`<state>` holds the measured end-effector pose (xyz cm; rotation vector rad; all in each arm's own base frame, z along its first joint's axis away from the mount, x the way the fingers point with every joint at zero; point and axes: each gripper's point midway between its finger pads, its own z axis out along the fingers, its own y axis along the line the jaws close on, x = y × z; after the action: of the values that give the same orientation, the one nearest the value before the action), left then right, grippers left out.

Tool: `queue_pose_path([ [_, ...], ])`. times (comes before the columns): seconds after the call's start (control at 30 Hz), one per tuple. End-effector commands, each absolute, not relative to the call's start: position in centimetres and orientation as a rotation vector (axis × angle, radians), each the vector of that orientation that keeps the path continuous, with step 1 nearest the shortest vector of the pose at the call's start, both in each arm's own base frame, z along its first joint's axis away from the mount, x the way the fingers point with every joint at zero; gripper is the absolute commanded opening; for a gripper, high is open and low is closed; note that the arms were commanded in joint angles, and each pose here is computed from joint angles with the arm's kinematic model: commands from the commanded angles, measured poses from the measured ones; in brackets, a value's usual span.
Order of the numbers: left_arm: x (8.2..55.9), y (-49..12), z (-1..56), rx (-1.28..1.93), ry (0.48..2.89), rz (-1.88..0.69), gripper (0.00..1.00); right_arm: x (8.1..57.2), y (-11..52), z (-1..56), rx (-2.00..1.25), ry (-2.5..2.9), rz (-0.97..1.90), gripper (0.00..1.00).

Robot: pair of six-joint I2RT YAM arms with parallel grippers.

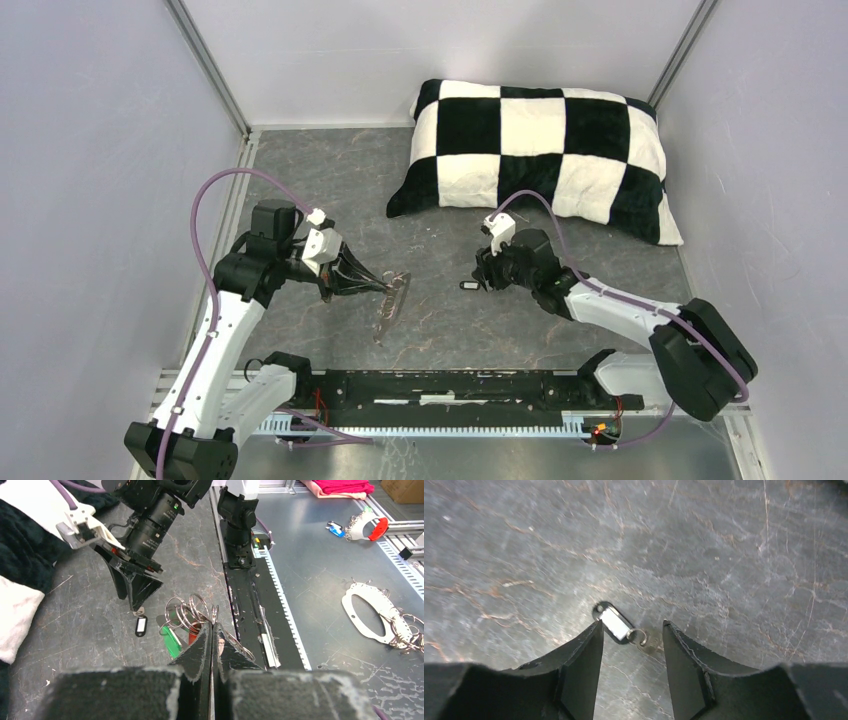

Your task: Put the keys on the keyring

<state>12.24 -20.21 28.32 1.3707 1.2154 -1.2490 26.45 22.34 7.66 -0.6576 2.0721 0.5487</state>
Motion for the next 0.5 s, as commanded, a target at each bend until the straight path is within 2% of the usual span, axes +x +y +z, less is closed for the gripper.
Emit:
queue_pose_path([
  [0.0, 12.4, -20.3, 29.9, 1.367, 1.183, -1.244, 0.02, 26.7, 21.4, 5.9, -0.737, 2.070, 0.490, 0.52],
  [0.23, 12.5, -20.3, 29.9, 1.367, 1.182, -1.244, 0.02, 26.0, 21.2, 4.3, -0.899, 2.088, 0.472, 0.49],
  [0.47, 12.5, -20.3, 29.8, 1.371, 1.174, -1.237, 0.02, 25.8, 21.3, 2.8, -0.866, 2.154, 0.495, 0.52],
])
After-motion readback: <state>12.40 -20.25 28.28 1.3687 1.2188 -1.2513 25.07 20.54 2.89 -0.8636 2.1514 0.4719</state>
